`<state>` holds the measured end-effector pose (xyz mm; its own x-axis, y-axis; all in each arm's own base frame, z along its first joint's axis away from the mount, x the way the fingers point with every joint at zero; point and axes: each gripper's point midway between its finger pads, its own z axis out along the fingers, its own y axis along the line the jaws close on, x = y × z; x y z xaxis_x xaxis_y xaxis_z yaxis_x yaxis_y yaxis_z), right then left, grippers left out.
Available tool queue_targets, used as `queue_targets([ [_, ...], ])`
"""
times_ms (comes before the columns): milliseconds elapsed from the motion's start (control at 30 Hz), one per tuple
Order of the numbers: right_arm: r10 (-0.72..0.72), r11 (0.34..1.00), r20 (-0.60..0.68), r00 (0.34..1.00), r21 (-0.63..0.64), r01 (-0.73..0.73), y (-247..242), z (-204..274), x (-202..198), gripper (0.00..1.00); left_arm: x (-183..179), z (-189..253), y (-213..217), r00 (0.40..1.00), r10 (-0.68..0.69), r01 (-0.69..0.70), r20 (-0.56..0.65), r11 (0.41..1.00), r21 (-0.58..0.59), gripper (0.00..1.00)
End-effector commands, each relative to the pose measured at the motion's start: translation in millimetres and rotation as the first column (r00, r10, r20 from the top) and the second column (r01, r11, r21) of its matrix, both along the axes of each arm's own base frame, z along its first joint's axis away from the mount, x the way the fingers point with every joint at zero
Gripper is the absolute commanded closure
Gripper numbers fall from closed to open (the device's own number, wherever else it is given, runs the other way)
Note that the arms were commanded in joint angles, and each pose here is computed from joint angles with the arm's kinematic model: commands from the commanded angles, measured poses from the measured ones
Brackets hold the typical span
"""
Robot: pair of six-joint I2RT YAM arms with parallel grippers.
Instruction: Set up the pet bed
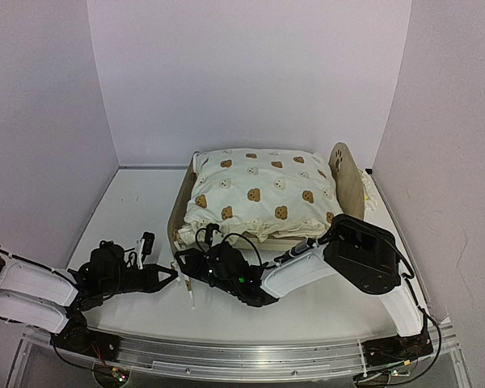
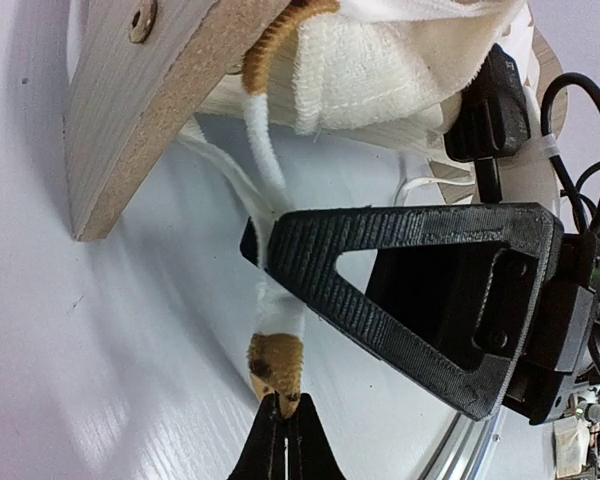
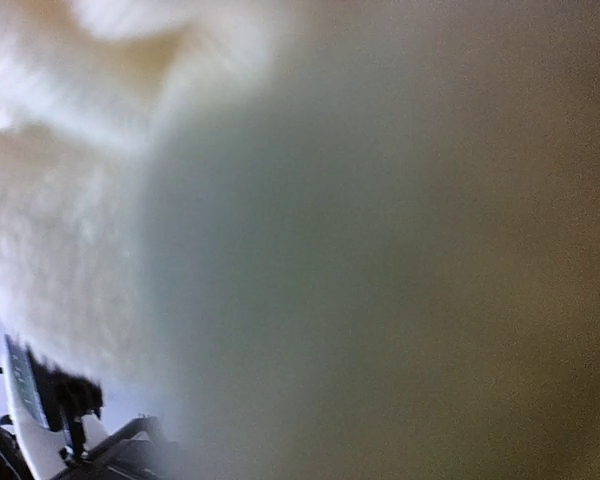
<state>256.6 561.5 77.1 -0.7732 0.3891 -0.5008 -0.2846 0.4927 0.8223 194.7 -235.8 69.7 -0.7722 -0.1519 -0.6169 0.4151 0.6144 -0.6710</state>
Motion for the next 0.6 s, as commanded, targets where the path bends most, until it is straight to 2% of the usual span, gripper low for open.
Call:
queue_targets([
  [0,0.122,0.987,-0.034,0.992,-0.099,-0.124,2,-25,-22,0.56,-3,-10,9,0.999,0.019,-0.016,-0.036,0.997,0.081,1.0],
  [167,0.236,0.963,0.001,0.972,-0.136,-0.233,7,-12,-37,0.48,-5,-24,10,0.997,0.021,-0.012,-0.08,0.993,0.116,1.0],
  [367,0.317,0.924,0.069,0.946,-0.245,-0.292,-9,-4,-55,0.41,-6,-35,2,0.992,-0.008,0.022,-0.125,0.994,0.112,1.0],
  [467,0.331,0.908,0.077,0.941,-0.298,-0.295,-22,-4,-62,0.41,-6,-36,-2,0.991,-0.017,0.032,-0.134,0.993,0.111,1.0],
  [567,0.346,0.886,0.101,0.933,-0.363,-0.289,-33,-2,-72,0.47,-7,-34,-4,0.989,-0.025,0.041,-0.145,0.993,0.107,1.0],
])
